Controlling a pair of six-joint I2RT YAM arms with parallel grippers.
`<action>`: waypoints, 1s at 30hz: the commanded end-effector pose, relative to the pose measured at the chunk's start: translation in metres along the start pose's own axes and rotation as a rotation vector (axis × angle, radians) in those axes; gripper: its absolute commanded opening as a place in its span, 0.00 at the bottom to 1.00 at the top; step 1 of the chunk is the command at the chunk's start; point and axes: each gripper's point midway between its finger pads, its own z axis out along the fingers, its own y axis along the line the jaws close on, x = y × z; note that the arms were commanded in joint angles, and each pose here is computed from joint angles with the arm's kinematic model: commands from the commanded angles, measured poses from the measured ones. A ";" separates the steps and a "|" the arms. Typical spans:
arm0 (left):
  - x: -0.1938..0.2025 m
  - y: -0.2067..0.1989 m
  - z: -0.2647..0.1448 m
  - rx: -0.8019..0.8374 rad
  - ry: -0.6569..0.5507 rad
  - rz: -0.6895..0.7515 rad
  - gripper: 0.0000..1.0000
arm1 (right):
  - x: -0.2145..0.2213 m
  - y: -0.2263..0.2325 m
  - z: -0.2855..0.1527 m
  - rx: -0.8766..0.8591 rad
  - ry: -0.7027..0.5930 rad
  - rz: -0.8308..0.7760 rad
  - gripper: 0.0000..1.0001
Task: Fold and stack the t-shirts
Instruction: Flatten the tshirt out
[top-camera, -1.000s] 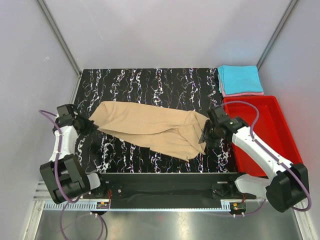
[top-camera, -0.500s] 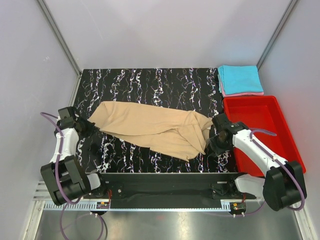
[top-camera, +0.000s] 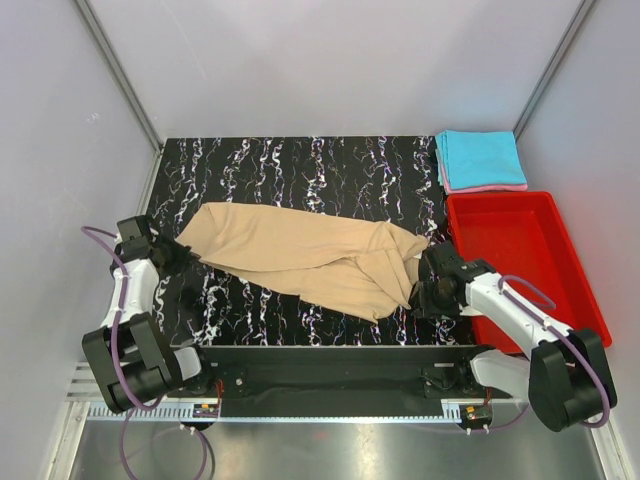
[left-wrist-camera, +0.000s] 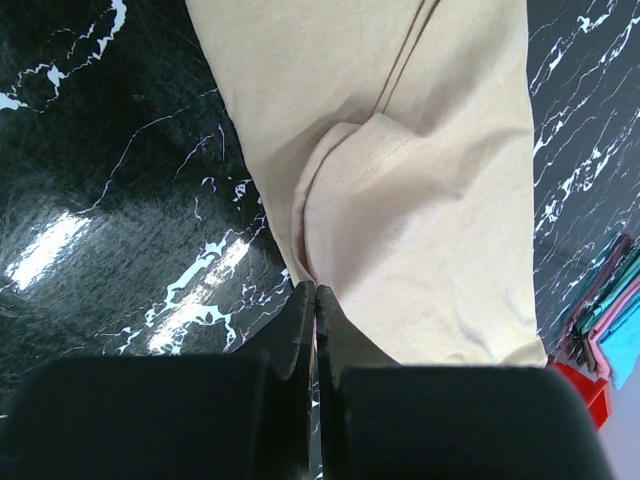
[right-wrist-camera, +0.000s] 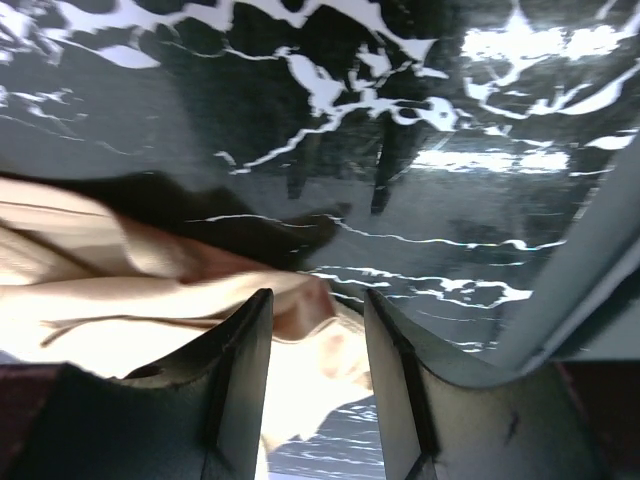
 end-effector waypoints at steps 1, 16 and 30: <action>-0.010 -0.014 -0.006 0.070 -0.050 0.026 0.00 | 0.009 0.014 0.007 -0.036 0.061 0.143 0.48; -0.013 -0.016 -0.007 0.075 -0.063 0.036 0.00 | 0.016 0.015 -0.006 -0.017 0.085 0.114 0.47; -0.012 -0.016 -0.006 0.085 -0.062 0.027 0.00 | 0.007 0.007 -0.020 -0.006 0.040 0.102 0.47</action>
